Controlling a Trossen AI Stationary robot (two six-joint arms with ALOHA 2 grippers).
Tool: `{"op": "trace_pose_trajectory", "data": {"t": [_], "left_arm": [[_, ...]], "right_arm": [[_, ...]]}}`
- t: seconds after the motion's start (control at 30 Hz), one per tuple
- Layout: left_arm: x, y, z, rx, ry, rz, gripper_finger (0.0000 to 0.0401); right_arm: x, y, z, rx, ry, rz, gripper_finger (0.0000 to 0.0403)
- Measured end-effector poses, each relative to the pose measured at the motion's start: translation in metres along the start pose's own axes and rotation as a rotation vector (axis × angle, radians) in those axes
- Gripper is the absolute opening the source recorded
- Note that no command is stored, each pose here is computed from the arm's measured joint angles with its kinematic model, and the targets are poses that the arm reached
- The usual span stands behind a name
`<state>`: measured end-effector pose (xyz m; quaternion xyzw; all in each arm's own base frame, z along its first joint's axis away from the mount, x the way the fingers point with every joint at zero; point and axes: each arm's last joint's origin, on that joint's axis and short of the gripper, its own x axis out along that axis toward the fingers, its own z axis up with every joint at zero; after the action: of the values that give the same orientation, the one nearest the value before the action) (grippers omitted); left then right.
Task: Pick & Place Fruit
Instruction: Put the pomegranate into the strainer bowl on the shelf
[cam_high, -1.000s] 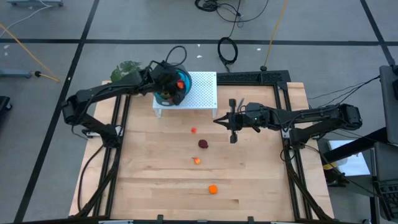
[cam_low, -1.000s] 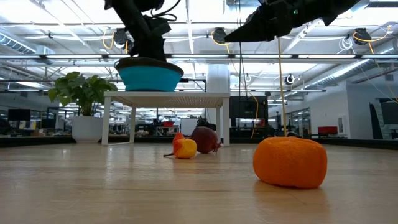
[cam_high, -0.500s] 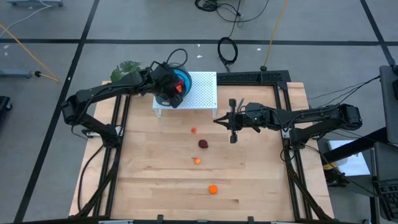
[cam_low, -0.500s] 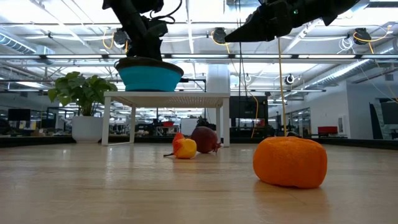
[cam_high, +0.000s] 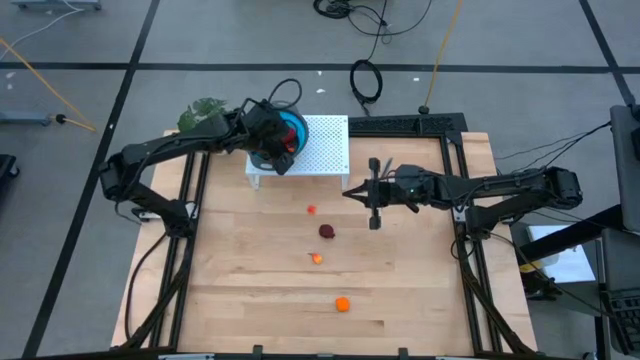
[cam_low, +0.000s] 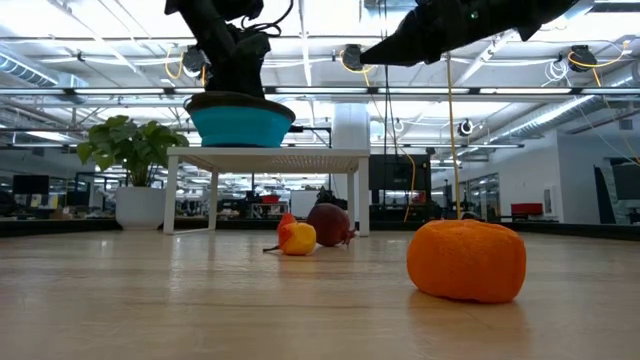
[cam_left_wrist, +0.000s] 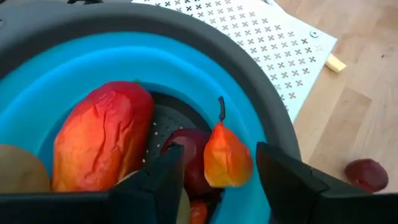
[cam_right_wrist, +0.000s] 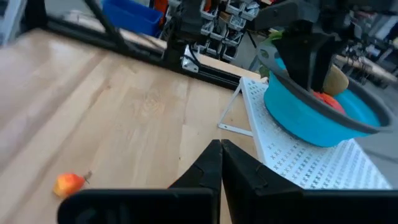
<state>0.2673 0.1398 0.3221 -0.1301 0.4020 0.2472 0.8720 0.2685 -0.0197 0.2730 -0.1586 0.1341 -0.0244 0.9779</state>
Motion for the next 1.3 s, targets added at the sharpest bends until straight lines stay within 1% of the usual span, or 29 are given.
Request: {"op": "trace_pose_trajectory", "data": {"t": [0.07,0.13,0.23,0.33,0.47,0.67,0.77,0.87,1.03,1.13,1.3], "left_arm": [[-0.008,0.0,0.005,-0.02,-0.005,-0.001,0.0209],[-0.022,-0.002,0.011,-0.058,-0.022,-0.005,0.0213],[-0.038,-0.011,0.017,-0.099,-0.041,-0.025,0.0207],[-0.051,-0.026,0.015,-0.101,-0.058,-0.056,0.0191],[-0.066,-0.047,0.012,-0.112,-0.095,-0.124,0.0165],[-0.073,-0.084,0.002,-0.105,-0.074,-0.213,0.013],[-0.074,-0.101,-0.004,-0.106,-0.068,-0.209,0.0118],[-0.078,-0.115,-0.009,-0.133,-0.083,-0.195,0.0108],[-0.084,-0.135,-0.019,-0.128,-0.117,-0.188,0.0094],[-0.081,-0.147,-0.026,-0.103,-0.15,-0.208,0.0087],[-0.061,-0.166,-0.046,-0.077,-0.181,-0.287,0.0059]], "right_arm": [[0.0,0.0,0.001,0.037,-0.006,0.002,0.0],[0.0,0.003,0.001,0.04,-0.015,0.038,0.0],[0.0,0.011,0.002,-0.037,-0.016,0.09,0.0],[-0.001,0.019,0.0,-0.125,0.018,0.126,0.0],[-0.002,0.029,-0.003,-0.15,0.056,0.176,0.0],[-0.005,0.043,-0.007,-0.177,0.116,0.249,0.0],[-0.007,0.048,-0.006,-0.182,0.107,0.294,0.0],[-0.008,0.053,-0.005,-0.183,0.092,0.346,0.0],[-0.009,0.059,-0.004,-0.19,0.09,0.375,0.0],[-0.01,0.064,-0.003,-0.197,0.084,0.393,0.0],[-0.013,0.074,-0.001,-0.212,0.08,0.434,0.0]]}}
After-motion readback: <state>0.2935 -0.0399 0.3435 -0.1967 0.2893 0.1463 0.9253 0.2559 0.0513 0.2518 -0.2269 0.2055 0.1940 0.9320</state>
